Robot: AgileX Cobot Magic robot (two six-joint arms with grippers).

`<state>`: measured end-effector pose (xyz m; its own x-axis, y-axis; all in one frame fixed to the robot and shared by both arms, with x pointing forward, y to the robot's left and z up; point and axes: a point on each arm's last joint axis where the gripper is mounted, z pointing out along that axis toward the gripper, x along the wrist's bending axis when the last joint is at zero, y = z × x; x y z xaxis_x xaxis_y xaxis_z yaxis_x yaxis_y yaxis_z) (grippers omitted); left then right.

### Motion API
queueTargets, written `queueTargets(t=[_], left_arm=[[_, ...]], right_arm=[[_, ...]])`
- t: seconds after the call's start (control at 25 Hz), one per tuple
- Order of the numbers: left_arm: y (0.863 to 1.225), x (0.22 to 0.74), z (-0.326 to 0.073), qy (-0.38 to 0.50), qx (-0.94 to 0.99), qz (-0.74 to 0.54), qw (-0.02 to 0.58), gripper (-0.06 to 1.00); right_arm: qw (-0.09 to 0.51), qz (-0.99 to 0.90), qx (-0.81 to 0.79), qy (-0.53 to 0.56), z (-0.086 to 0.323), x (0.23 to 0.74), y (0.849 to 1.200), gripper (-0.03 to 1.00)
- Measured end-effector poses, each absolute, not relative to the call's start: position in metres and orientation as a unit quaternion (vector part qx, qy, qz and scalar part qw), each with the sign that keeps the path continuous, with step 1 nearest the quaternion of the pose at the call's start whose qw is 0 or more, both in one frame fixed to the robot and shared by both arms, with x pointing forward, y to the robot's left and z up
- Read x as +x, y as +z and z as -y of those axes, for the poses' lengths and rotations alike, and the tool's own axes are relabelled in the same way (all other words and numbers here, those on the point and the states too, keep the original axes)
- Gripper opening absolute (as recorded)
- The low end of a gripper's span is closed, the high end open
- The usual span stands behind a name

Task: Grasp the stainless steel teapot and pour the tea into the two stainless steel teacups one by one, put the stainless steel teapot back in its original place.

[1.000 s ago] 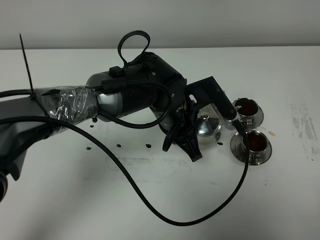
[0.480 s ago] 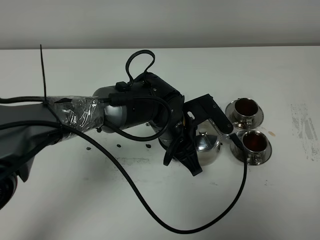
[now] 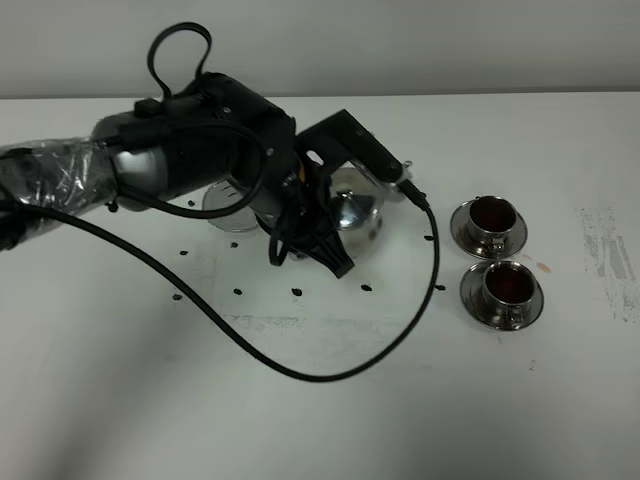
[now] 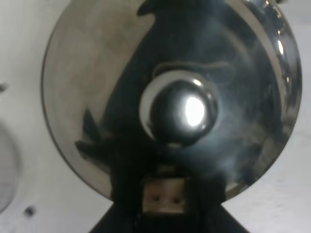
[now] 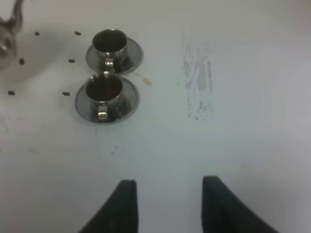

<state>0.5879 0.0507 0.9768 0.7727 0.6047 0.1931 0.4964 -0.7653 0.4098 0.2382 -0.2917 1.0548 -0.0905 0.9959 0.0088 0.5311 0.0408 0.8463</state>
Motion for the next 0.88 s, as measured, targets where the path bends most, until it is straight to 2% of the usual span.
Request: queueTargets(t=[0.32, 0.48, 0.88], left_arm=[[0.997, 0.636, -0.107, 0.180, 0.872, -0.420, 0.177, 0.18], [1.004, 0.651, -0.127, 0.176, 0.854, -0.465, 0.156, 0.18], [0.974, 0.669, -0.151, 0.148, 0.828, -0.526, 0.126, 0.18]], right_arm=[[0.323, -0.645, 0.592, 0.359, 0.292, 0.238, 1.055, 0.31], [0.323, -0.645, 0.592, 0.359, 0.292, 0.238, 1.055, 0.31], [0.323, -0.645, 0.592, 0.359, 0.292, 0.238, 1.055, 0.31]])
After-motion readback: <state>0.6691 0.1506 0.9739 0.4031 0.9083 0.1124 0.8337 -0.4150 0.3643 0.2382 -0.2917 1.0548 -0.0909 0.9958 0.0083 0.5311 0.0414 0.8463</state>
